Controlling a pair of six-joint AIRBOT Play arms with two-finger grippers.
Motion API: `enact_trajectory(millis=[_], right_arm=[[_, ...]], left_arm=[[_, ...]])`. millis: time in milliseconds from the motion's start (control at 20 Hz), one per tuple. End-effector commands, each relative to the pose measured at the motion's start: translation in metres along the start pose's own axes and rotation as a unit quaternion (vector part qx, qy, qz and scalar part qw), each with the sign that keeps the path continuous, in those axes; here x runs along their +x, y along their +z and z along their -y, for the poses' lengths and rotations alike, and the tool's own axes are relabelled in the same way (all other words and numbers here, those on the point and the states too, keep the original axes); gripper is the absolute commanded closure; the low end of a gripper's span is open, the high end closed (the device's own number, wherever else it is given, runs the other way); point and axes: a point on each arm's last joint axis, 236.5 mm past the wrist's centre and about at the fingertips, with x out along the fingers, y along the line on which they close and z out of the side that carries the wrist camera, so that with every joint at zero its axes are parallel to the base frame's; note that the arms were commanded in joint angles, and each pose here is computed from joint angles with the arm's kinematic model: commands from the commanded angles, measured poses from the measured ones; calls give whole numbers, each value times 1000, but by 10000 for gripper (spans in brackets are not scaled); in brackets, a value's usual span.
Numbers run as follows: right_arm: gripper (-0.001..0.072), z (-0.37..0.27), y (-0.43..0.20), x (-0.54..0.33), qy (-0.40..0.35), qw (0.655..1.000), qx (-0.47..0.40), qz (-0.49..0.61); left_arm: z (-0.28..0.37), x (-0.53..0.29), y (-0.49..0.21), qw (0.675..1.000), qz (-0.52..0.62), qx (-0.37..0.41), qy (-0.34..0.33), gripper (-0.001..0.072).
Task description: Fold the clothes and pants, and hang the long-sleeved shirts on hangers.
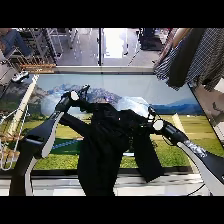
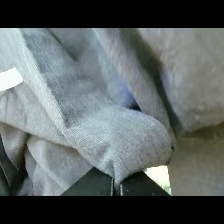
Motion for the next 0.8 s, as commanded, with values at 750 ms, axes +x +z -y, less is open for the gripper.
enact_trajectory(millis=[750], right_arm=[[673, -252, 72, -480, 138, 851, -332, 384]], left_arm=[[275, -638, -19, 778, 575, 234, -97, 686]])
